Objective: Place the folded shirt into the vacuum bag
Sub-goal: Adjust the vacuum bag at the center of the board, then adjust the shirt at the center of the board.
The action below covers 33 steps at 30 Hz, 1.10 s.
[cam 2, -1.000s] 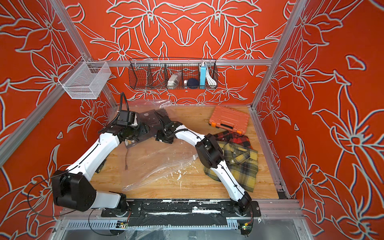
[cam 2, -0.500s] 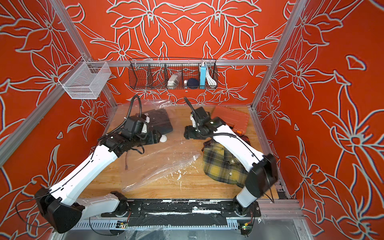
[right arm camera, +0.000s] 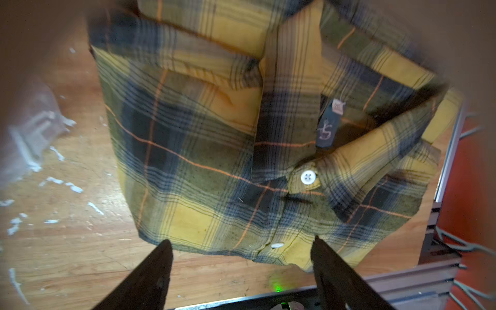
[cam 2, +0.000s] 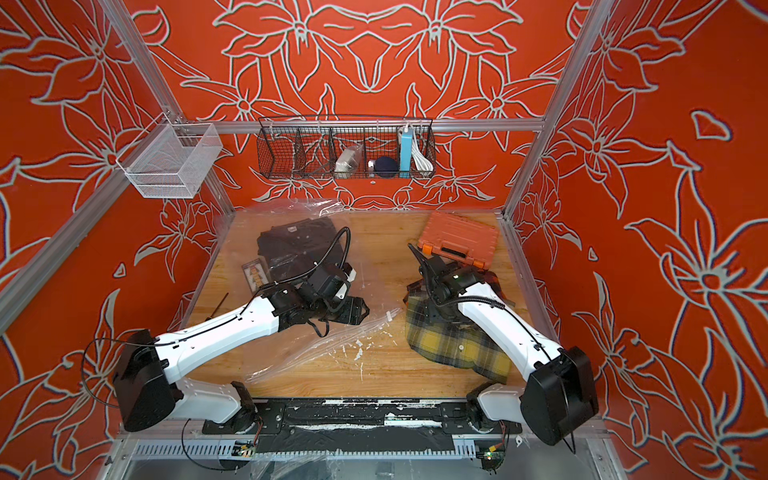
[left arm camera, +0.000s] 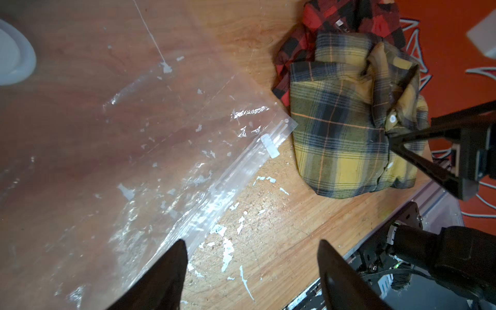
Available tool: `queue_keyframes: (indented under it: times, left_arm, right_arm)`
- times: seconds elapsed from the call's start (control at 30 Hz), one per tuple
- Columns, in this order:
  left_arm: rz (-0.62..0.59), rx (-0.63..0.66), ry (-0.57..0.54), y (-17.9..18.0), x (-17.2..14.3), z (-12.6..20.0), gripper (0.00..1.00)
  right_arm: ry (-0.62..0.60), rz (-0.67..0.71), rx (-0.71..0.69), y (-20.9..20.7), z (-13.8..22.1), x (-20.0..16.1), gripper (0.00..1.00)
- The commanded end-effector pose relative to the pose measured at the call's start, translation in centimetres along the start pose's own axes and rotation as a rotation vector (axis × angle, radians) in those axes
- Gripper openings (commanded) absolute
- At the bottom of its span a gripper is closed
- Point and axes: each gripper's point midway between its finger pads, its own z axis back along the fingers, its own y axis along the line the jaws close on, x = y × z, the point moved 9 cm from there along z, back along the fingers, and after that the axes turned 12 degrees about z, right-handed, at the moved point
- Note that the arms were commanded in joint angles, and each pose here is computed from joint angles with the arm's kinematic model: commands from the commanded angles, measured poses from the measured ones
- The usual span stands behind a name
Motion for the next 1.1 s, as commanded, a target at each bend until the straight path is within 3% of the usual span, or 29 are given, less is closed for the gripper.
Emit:
queue_keyframes:
  times: [0.0,0.1,0.4,0.47,0.7,0.8,0.9,0.97,1.07]
  left_arm:
    - [0.026,-0.076,0.003,-0.6,0.0,-0.6,0.75]
    - [0.025,-0.071,0.005,-0.3,-0.1,-0.8,0.75]
    - [0.005,-0.046,0.004,0.3,-0.4,-1.1,0.75]
    - [0.003,-0.045,-0.004,0.3,-0.4,-0.9,0.75]
    - [0.008,-0.033,-0.018,1.1,-0.4,-0.5,0.75]
    - [0.012,-0.029,-0.015,1.3,-0.5,-0.5,0.75]
    - [0.017,-0.029,-0.017,1.4,-0.6,-0.4,0.75]
    - [0.024,-0.033,-0.019,1.5,-0.7,-0.4,0.75]
    - [0.029,-0.041,-0.010,1.4,-0.7,-0.5,0.74]
  right_arm:
    - [-0.021,-0.013,-0.036,1.2,-0.1,1.0,0.89]
    - [-0.036,-0.014,0.007,3.0,-1.2,2.4,0.96]
    - [0.039,-0.034,-0.014,4.7,-5.9,4.0,0.93]
    - [0.056,-0.038,-0.012,4.6,-6.9,3.6,0.86]
    - [0.045,-0.021,0.091,3.4,-7.6,2.3,0.31]
    - [0.029,-0.009,0.117,3.1,-7.4,2.1,0.13]
    - [0.005,-0.009,0.158,3.1,-6.8,2.0,0.05]
    - [-0.012,-0.017,0.160,2.9,-6.1,2.1,0.08]
    - [-0.037,-0.012,0.176,2.9,-5.3,2.4,0.05]
